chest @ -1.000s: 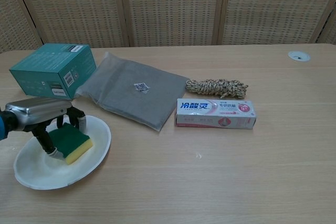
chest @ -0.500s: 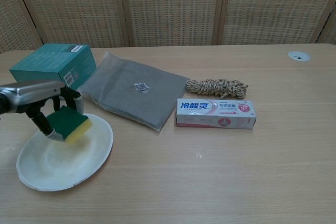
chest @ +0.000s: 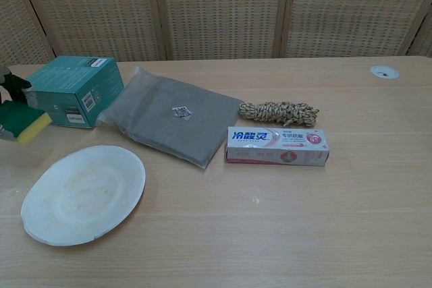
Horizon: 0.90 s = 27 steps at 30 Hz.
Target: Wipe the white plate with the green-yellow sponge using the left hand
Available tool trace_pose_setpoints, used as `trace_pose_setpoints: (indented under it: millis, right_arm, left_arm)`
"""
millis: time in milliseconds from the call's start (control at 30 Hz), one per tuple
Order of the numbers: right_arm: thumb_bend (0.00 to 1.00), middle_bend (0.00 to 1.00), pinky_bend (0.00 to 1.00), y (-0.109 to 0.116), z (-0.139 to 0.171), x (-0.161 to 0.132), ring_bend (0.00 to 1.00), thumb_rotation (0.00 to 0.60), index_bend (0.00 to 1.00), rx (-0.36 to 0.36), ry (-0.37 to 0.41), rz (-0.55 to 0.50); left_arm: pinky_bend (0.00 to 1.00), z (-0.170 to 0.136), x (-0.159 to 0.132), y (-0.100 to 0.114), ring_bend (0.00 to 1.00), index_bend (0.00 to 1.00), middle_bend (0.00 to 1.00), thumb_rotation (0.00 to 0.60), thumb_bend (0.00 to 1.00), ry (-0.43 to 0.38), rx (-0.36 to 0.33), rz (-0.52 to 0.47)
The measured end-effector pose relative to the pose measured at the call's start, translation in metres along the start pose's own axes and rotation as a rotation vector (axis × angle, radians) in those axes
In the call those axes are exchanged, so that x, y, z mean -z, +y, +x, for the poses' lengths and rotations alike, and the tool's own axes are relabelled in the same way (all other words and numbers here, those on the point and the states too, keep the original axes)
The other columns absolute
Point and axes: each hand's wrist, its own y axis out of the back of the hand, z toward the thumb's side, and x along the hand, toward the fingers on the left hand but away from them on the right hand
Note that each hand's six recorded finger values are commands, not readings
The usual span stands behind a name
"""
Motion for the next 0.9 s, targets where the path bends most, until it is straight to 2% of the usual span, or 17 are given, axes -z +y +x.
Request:
trace_pose_setpoints:
  millis: [133,200,233,300,367,633,733,833,900]
  right_arm:
    - [0.0,0.0,0.0,-0.001,-0.001,0.001,0.0,0.6,0.0,-0.002,-0.006,0.002]
    - [0.0,0.0,0.0,-0.001,-0.001,0.001,0.0,0.6,0.0,-0.003,-0.007,0.001]
    - [0.0,0.0,0.0,-0.001,-0.001,0.002,0.0,0.6,0.0,-0.002,-0.008,0.001]
    - [0.0,0.0,0.0,0.0,-0.002,0.002,0.0,0.6,0.0,-0.001,-0.009,-0.001]
    - [0.0,0.0,0.0,0.0,-0.001,0.002,0.0,0.6,0.0,0.0,-0.009,-0.004]
    - [0.0,0.0,0.0,0.004,0.0,0.002,0.0,0.6,0.0,0.008,-0.003,-0.015]
    - [0.0,0.0,0.0,0.007,0.002,0.001,0.0,0.6,0.0,0.016,0.002,-0.021]
    - [0.0,0.0,0.0,0.009,0.003,0.001,0.0,0.6,0.0,0.024,0.006,-0.026]
    - [0.0,0.0,0.0,0.01,0.003,0.001,0.0,0.6,0.0,0.027,0.009,-0.027]
  left_arm:
    - [0.3,0.009,0.018,-0.022,0.26,0.48,0.23,0.6,0.0,0.064,0.054,-0.003]
    - [0.27,0.012,0.018,-0.035,0.2,0.4,0.17,0.6,0.0,0.078,0.089,-0.017]
    - [0.24,0.012,0.017,-0.039,0.16,0.34,0.13,0.6,0.0,0.081,0.1,-0.023]
    - [0.11,0.013,0.015,-0.043,0.04,0.11,0.02,0.6,0.0,0.081,0.113,-0.031]
    - [0.02,0.012,0.013,-0.043,0.0,0.0,0.0,0.6,0.0,0.076,0.117,-0.044]
    - [0.0,-0.008,0.004,-0.024,0.0,0.0,0.0,0.6,0.0,0.039,0.085,-0.102]
    - [0.0,-0.022,0.003,-0.009,0.0,0.0,0.0,0.6,0.0,0.031,0.032,-0.128]
    - [0.0,-0.038,0.008,0.008,0.0,0.0,0.0,0.6,0.0,0.043,-0.06,-0.135]
    - [0.0,-0.053,0.015,0.02,0.0,0.0,0.0,0.6,0.0,0.071,-0.146,-0.119]
